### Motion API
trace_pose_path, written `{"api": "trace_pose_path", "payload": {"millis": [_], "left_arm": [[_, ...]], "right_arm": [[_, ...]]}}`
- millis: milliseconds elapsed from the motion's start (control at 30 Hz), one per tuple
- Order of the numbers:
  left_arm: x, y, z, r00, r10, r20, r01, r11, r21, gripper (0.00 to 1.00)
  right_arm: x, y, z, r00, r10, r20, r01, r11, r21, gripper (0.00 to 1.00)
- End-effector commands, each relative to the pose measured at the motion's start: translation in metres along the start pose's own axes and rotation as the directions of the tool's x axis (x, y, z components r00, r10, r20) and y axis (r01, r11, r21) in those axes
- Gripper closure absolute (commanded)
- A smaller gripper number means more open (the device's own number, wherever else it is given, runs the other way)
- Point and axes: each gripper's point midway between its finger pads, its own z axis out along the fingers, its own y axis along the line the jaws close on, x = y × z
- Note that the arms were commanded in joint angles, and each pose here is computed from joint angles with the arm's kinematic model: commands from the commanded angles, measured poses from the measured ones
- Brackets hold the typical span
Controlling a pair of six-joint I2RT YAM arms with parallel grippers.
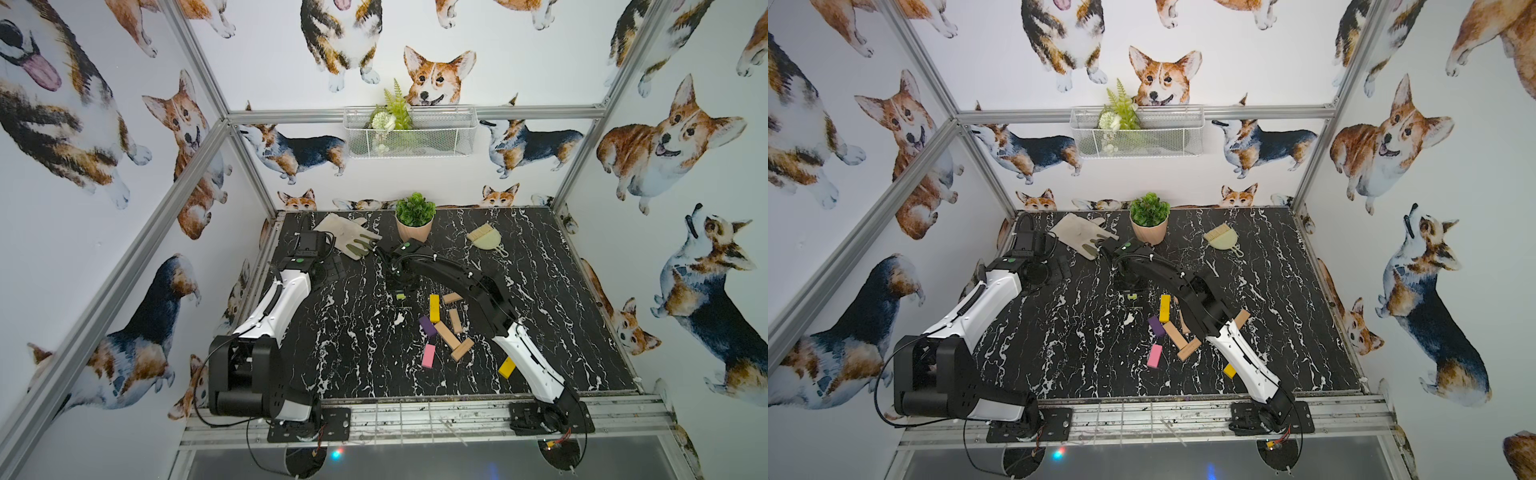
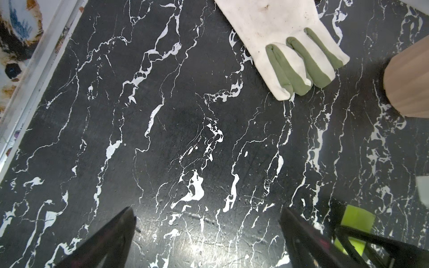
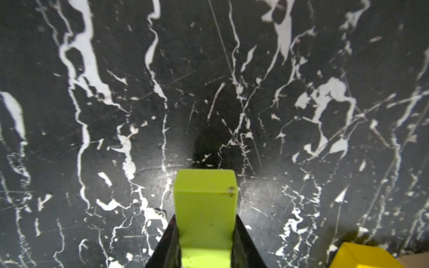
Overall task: Assemble the letter k with building blocks
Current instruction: Place the building block at the center of the board.
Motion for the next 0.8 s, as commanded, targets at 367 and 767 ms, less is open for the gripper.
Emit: {"api": "trace_pose_path", "payload": {"millis": [367, 767], "left_arm": [[-0.004, -0.002, 0.0, 1.0, -0.01, 0.008, 0.01, 1.0, 0.006, 0.0], [-0.004, -0.002, 0.0, 1.0, -0.008, 0.008, 0.008, 1.0, 0.007, 0.0]], "right_arm": [[0.008, -0.007, 0.007, 0.998, 0.05, -0.042, -0.049, 0.999, 0.021, 0.67], [-0.003, -0.001, -0.012, 0.998, 0.055, 0.014, -0.055, 0.998, -0.017, 0.43]]}}
